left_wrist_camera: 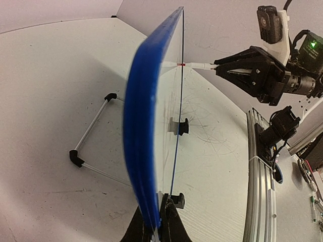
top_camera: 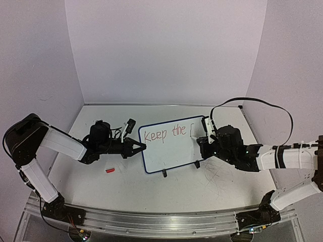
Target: Write a sentence on the whiteboard
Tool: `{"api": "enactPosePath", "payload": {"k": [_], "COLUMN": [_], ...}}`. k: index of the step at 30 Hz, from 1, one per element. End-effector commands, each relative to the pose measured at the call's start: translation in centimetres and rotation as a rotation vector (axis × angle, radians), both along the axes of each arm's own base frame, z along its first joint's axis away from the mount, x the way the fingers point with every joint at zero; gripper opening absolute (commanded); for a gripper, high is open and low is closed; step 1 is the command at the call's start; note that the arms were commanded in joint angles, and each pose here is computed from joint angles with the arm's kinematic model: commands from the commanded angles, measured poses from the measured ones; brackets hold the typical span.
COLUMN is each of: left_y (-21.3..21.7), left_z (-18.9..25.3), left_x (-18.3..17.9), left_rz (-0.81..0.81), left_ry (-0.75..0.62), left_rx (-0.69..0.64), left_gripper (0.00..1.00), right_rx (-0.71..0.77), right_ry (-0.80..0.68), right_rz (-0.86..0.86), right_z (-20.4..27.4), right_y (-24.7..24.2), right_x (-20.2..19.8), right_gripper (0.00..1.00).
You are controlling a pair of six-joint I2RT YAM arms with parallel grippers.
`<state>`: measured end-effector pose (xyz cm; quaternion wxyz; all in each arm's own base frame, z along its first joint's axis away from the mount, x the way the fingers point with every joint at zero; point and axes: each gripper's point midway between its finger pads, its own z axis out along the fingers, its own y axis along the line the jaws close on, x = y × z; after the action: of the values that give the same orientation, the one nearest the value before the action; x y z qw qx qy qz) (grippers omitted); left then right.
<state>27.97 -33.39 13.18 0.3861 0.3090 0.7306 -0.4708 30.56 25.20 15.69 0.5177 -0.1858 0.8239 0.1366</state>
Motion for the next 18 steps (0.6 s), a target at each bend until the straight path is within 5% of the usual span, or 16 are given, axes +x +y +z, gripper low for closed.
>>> {"api": "enactPosePath", "payload": {"k": [1, 8, 18], "left_y": [2.2, 2.2, 2.2], "left_z": [-1.8, -1.4, -1.5], "left_x": [2.9, 2.8, 2.8], "left_rz": [0.164, 0.166, 0.165], "left_ry": [-0.058, -0.065, -0.065], "left_rx": [0.113, 0.109, 0.112], "left_gripper": [0.00, 0.00, 0.00], "right_rx": [0.082, 0.157, 0.112], "right_ry": [-0.058, -0.165, -0.150], "right_rz": [0.021, -0.006, -0.024], "right_z": [2.6, 6.8, 5.9], "right_y": [0.5, 0.2, 0.8], "right_x": [-0.1, 0.4, 1.5], "right_gripper": [0.00, 0.00, 0.00]}}
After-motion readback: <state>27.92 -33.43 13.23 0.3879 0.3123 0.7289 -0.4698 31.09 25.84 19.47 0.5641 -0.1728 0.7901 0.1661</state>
